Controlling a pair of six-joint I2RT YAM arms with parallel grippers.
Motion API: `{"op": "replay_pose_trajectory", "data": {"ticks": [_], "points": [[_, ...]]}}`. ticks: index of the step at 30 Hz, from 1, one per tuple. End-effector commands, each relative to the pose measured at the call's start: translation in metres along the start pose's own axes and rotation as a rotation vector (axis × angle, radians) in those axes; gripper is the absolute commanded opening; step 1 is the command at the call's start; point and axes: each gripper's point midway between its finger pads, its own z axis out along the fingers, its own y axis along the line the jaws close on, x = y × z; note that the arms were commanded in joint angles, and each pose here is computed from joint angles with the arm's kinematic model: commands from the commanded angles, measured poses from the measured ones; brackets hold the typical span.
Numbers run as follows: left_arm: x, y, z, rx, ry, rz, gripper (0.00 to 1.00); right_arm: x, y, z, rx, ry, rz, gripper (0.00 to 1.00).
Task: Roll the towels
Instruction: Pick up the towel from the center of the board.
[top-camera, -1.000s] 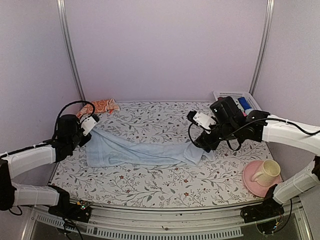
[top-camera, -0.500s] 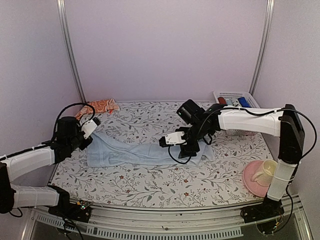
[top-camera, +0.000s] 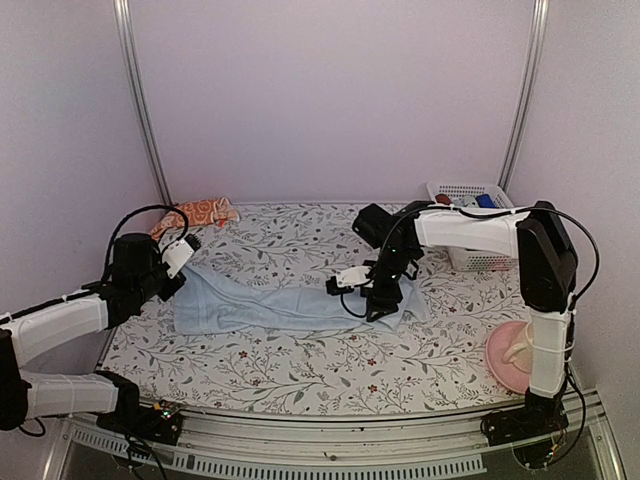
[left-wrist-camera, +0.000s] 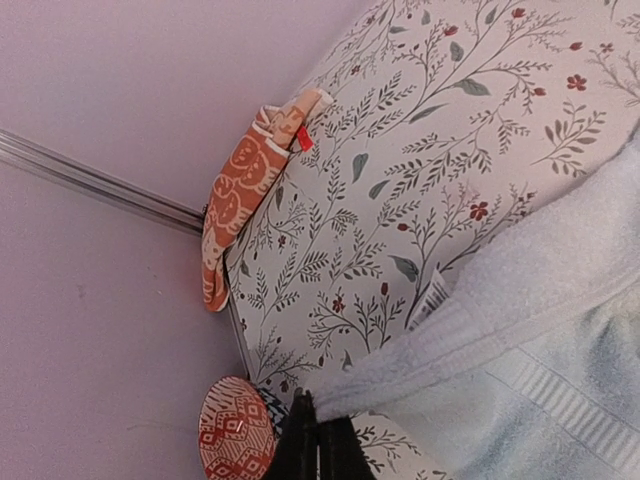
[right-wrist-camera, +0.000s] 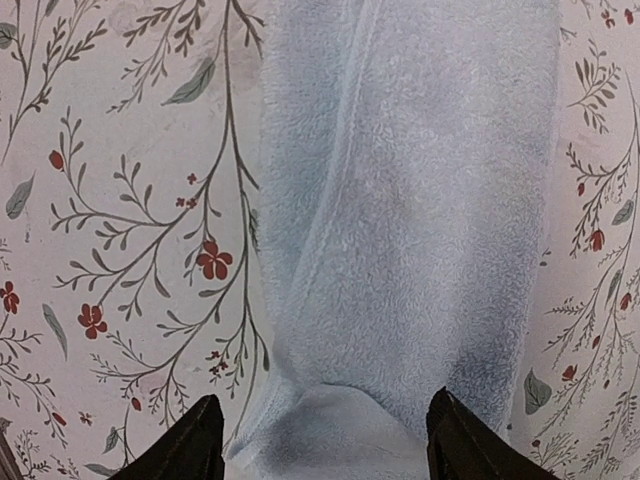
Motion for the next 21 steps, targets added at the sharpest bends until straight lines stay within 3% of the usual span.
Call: {"op": "replay_pose_trajectory", "data": {"ticks": [1,8,14,17,21], "points": [[0.0030,-0.0043,-0.0024,0.017,-0.006,-0.018,0.00,0.0187,0.0000,0.0086,-0.042,0.024,0.085,0.68],[0.0031,-0.0043,-0.0033,0.018,-0.007,-0.022,0.00,0.0210,-0.0023,0.0140,-0.057,0.019,0.113,0.53],[0.0034,-0.0054,-0.0026,0.023,-0.007,-0.024,0.00,0.0214,0.0014,0.0135,-0.077,0.014,0.118,0.27],[0.0041,-0.0066,-0.0019,0.027,-0.003,-0.024,0.00,0.0236,0.0011,0.0122,-0.065,0.023,0.112,0.06],[0.0043,-0.0066,-0.0017,0.027,-0.001,-0.029,0.00,0.0284,-0.0017,0.0089,-0.041,0.043,0.118,0.02]]}}
